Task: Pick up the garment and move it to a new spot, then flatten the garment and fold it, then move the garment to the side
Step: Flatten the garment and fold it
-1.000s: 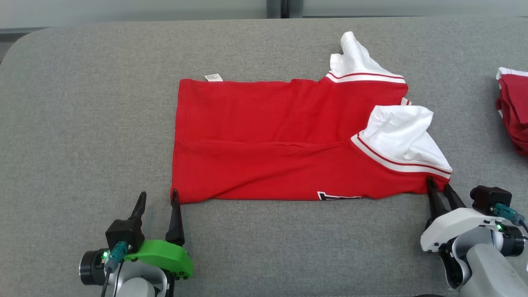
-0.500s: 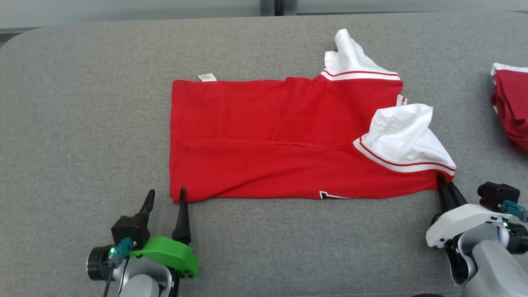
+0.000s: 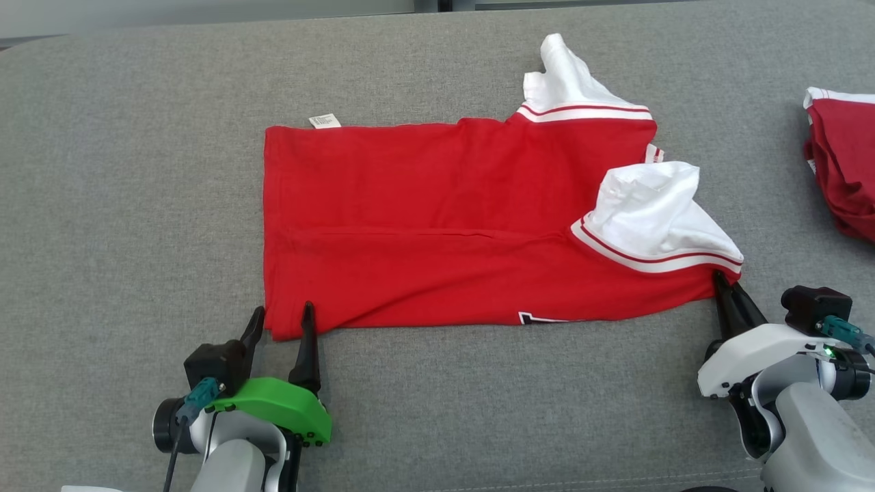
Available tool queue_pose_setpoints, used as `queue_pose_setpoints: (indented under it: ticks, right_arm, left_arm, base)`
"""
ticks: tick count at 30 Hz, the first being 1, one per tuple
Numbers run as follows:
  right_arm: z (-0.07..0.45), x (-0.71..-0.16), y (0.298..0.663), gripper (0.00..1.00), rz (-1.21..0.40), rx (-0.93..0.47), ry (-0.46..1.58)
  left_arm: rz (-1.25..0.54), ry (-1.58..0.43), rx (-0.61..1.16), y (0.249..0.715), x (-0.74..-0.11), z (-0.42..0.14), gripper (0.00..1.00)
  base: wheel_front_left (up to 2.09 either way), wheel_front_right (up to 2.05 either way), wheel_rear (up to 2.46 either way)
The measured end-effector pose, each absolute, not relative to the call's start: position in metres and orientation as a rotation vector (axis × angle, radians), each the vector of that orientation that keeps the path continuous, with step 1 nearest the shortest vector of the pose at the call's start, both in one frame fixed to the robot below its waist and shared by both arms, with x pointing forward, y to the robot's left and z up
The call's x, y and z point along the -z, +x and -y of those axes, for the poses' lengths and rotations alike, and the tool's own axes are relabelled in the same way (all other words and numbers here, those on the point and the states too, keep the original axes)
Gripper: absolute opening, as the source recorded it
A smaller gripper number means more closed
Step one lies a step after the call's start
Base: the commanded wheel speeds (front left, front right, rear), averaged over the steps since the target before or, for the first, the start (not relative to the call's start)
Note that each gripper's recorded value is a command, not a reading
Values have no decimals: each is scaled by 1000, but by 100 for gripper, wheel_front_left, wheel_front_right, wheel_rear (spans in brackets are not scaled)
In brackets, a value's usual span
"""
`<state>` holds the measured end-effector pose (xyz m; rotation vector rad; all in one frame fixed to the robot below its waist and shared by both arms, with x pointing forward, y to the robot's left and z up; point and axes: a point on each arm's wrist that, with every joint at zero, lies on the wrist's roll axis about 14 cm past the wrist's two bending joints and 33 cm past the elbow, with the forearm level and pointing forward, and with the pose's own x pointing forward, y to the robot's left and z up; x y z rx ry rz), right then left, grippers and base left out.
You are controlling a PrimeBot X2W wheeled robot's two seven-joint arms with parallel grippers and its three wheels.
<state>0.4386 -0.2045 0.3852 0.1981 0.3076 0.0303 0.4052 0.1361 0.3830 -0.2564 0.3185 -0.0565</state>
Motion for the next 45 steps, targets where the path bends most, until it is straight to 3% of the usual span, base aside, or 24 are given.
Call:
queue_pose_setpoints:
  ticks: [3,4,5,20,45]
  right_arm:
    - [206,-385,439,0,-308,-29,196]
    - [206,-385,439,0,-308,-29,195]
    - [207,-385,439,0,-308,-29,194]
    - [203,-393,438,0,-293,-41,194]
    - [171,-394,339,0,-342,-137,243]
  left_arm:
    - [-321,-256,55,407,-382,-136,100]
    - [-328,-255,56,406,-380,-136,56]
    - [-334,-252,57,405,-378,-136,0]
    - [-331,-271,39,398,-381,-145,0]
    - [-331,-260,-67,307,-381,-180,0]
  base:
    - [0,0,0]
    - [0,0,0]
    - [0,0,0]
    - [0,0,0]
    - [0,0,0]
